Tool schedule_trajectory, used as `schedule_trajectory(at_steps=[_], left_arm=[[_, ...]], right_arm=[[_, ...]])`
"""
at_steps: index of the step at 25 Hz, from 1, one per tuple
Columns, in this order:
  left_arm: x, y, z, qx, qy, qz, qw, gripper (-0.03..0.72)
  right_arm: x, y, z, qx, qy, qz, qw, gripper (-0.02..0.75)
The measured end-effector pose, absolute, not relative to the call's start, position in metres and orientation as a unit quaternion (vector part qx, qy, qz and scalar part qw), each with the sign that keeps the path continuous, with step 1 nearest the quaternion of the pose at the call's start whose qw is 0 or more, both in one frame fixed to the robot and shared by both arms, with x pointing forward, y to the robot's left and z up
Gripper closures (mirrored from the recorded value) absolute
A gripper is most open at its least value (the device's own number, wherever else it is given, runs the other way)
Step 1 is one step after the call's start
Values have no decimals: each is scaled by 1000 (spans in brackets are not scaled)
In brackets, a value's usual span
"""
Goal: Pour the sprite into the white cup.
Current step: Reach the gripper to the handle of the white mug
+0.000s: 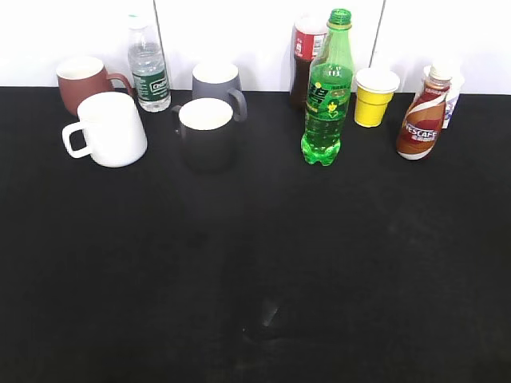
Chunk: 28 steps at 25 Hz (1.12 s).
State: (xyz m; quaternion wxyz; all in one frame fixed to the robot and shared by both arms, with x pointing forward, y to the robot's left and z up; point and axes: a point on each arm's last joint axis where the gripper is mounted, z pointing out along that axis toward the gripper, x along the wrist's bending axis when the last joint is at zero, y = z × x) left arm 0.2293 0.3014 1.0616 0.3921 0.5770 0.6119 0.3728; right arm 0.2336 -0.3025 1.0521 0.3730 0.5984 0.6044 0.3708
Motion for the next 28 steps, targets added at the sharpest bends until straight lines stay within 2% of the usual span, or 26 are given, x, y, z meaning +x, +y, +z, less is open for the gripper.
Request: schedule_trajectory(at_steps=[7, 10, 12, 16, 19, 21, 24, 28], left_arm=[[229, 301, 1062, 577, 612, 373, 392, -6], [237, 303, 1082, 547, 579, 422, 432, 50], [266, 303, 1103, 517, 545, 463, 471, 60], [377, 302, 1108, 507, 525, 478, 489, 72], [462, 301, 1059, 533, 544, 451, 465, 101], [499, 299, 1018, 548, 552, 433, 455, 103], [531, 292, 955, 591, 537, 408, 442, 103], [546, 289, 897, 595, 542, 391, 445, 104]], right_arm=[[234, -302, 1052, 598, 604, 371, 373, 181], [234, -302, 1052, 598, 604, 371, 373, 181], [234, -302, 1052, 598, 604, 371, 373, 181], [233, -303, 1052, 598, 604, 371, 373, 181], [233, -303, 1052, 598, 604, 372, 374, 181], [233, -303, 1052, 598, 604, 372, 374, 181], [233, -303, 1052, 598, 604, 372, 374, 181], [233, -303, 1052, 598, 604, 372, 374, 181]])
